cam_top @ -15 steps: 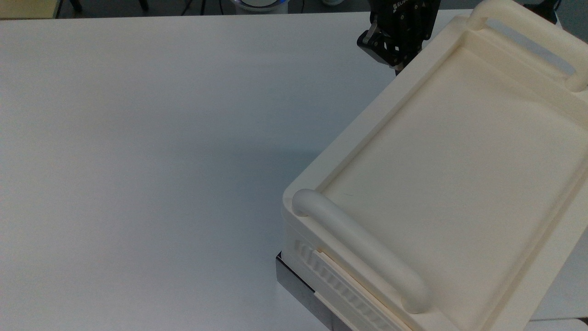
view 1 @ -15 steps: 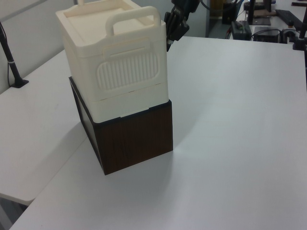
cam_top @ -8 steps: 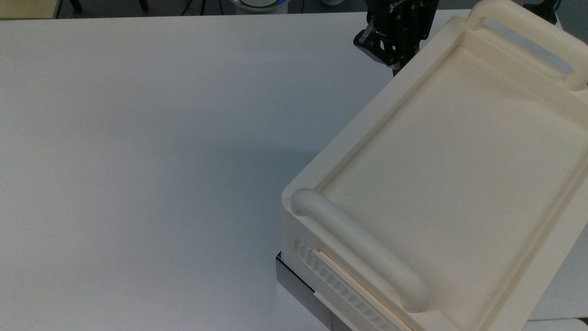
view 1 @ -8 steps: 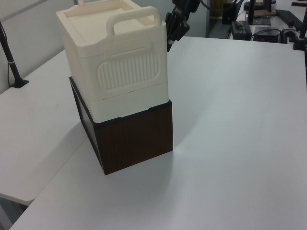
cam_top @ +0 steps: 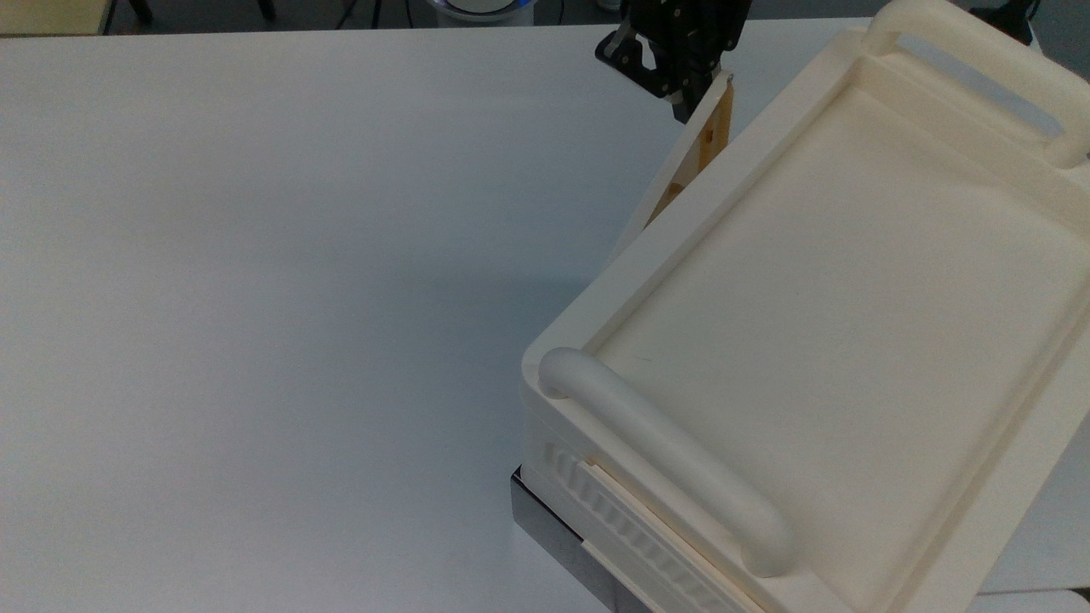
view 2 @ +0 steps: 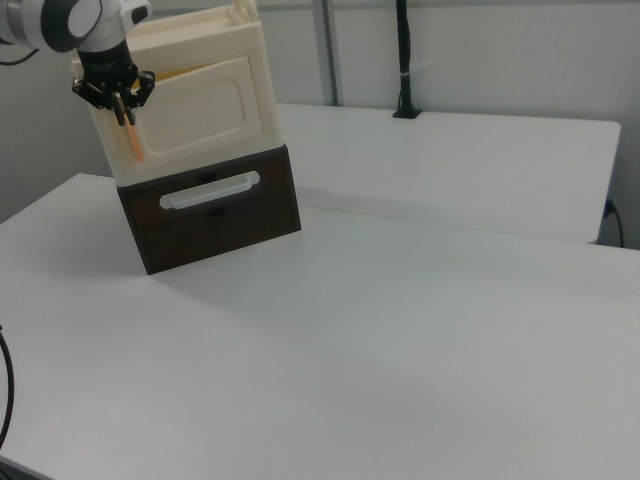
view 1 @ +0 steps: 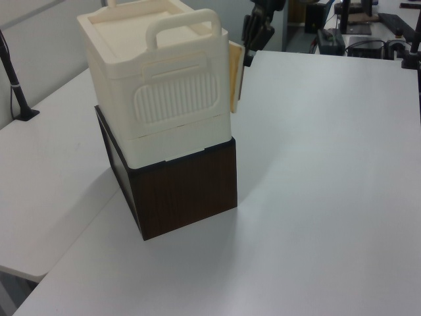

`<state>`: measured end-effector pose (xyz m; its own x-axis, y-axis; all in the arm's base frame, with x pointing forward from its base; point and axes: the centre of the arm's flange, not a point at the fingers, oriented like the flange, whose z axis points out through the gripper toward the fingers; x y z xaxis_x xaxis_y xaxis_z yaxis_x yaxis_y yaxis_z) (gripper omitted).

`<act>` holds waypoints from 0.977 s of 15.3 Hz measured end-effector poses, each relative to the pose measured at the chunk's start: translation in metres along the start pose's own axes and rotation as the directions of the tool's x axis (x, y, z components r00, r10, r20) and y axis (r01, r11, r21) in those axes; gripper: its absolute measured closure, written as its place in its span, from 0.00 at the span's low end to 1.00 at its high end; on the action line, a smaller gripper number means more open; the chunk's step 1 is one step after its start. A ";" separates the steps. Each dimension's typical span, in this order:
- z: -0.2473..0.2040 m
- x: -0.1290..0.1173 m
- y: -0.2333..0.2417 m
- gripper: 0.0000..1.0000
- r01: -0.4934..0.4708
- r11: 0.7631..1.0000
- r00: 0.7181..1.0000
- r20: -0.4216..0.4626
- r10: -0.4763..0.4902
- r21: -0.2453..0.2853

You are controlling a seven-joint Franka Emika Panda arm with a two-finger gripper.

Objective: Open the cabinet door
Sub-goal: 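Swing the door outward on its hinge, pulling the copper edge away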

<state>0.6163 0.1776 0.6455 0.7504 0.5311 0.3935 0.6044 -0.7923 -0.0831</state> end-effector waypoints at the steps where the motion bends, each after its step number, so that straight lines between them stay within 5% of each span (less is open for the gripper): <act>1: -0.003 -0.005 0.003 0.86 -0.008 1.000 1.000 0.010 0.008 -0.001; 10: -0.033 -0.069 0.080 0.81 -0.162 0.986 0.979 0.121 0.164 -0.028; 15: -0.051 -0.118 0.154 0.41 -0.294 0.953 0.944 0.129 0.302 -0.076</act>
<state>0.6068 -0.0221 0.6331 0.9259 0.3009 0.2284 0.3345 -0.9340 -0.1254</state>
